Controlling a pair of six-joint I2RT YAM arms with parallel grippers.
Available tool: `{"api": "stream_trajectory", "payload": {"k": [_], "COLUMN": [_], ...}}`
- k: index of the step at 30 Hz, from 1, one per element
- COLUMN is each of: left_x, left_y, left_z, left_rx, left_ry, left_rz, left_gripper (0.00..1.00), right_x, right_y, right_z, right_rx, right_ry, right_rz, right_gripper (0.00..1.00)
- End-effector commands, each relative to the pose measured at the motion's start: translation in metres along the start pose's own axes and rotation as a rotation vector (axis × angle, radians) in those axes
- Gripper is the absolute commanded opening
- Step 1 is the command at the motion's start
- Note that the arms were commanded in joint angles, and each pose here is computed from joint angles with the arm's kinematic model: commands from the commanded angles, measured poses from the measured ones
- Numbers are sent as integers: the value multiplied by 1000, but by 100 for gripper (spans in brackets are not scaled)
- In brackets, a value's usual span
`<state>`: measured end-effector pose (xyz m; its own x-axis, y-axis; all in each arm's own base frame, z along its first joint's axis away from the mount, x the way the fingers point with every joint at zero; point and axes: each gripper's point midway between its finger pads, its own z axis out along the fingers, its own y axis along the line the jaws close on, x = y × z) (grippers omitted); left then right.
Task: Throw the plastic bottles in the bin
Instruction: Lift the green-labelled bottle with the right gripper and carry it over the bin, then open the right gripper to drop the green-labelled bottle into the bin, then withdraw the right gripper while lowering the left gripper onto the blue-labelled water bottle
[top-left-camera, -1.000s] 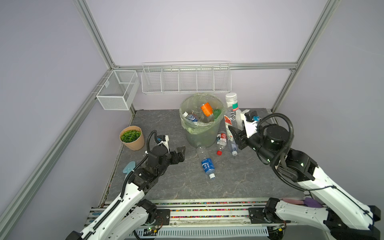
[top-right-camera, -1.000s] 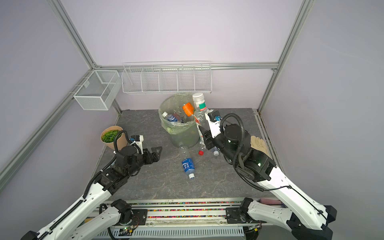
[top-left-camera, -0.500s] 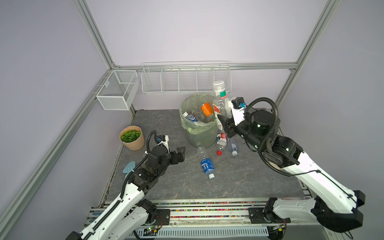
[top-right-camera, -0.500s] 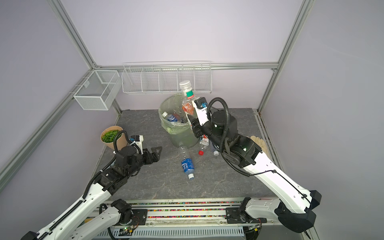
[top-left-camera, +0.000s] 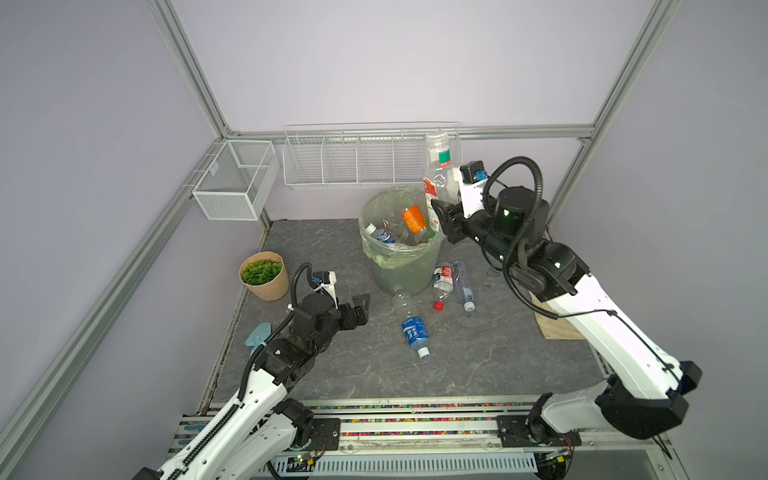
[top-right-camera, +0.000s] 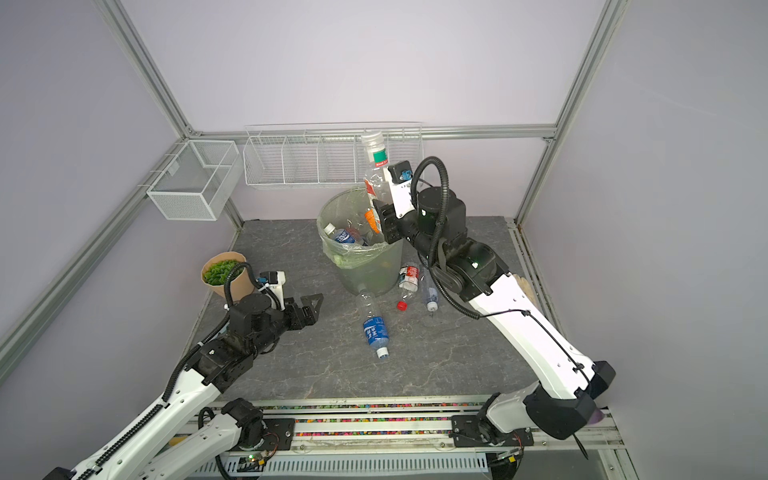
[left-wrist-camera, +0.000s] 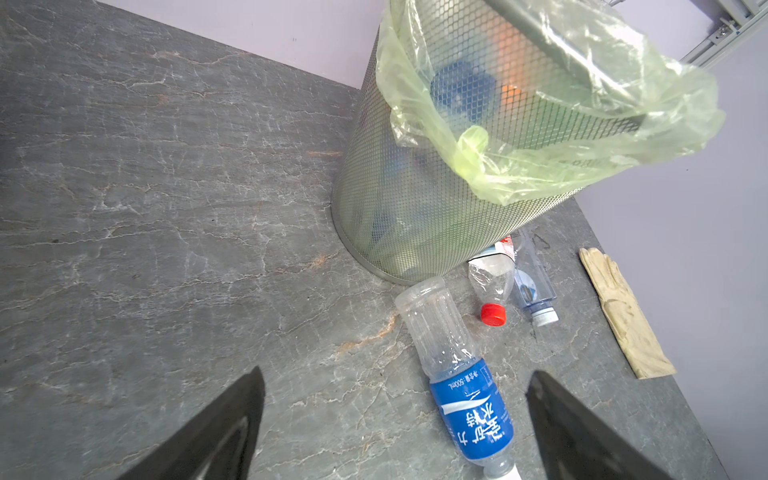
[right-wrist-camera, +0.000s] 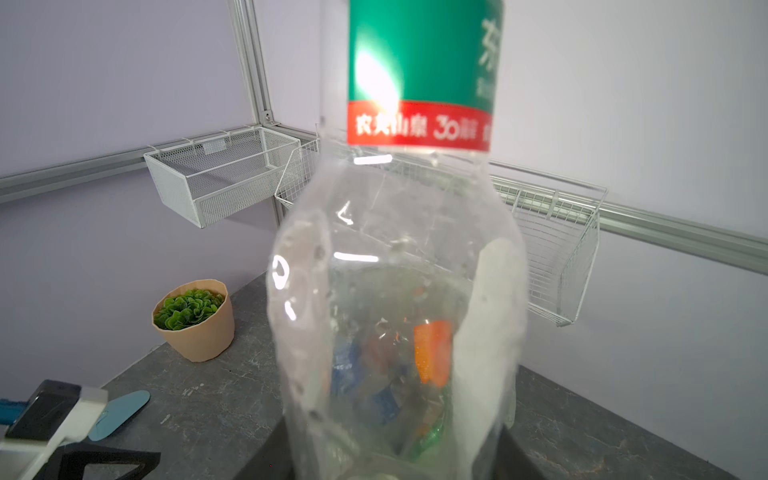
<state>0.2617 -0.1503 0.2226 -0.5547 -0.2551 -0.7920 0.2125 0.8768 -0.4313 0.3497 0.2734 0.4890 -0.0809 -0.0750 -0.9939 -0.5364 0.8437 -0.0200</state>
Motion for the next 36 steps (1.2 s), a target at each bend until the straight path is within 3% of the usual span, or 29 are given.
{"api": "stream_trajectory", "payload": {"k": [1,4,5,7,8,9,23,36], "left_x": [2,0,0,-1,-2,-2,4,36], "left_y": [4,4,4,4,4,5,5,-3], "left_z": [-7,-10,-11,-14,-16,-17,-12,9], "left_rx": [-9,-10,-12,-14,-16,-18,-17,16], "left_ry": [-3,-10,-10,-11,-12,-13,8,102], "left_rz": [11,10,11,10,12,14,2,-65], "left_gripper": [98,98,98,98,98,98,98,99], "right_x": [10,32,41,61,65,67,42,96], "right_y": [-2,-11,-14,-20,-21,-20,-32,-68], "right_z": [27,58,67,80,81,81,11,-27], "right_rx": [-44,-43,-49,-42,-38,-41,12,195], "right_ry": [41,121,162,270,296,305,146,258], "right_rz": [50,67,81,108,108,108,106,157], "right_gripper": [47,50,56,87,97,88,88,88]}}
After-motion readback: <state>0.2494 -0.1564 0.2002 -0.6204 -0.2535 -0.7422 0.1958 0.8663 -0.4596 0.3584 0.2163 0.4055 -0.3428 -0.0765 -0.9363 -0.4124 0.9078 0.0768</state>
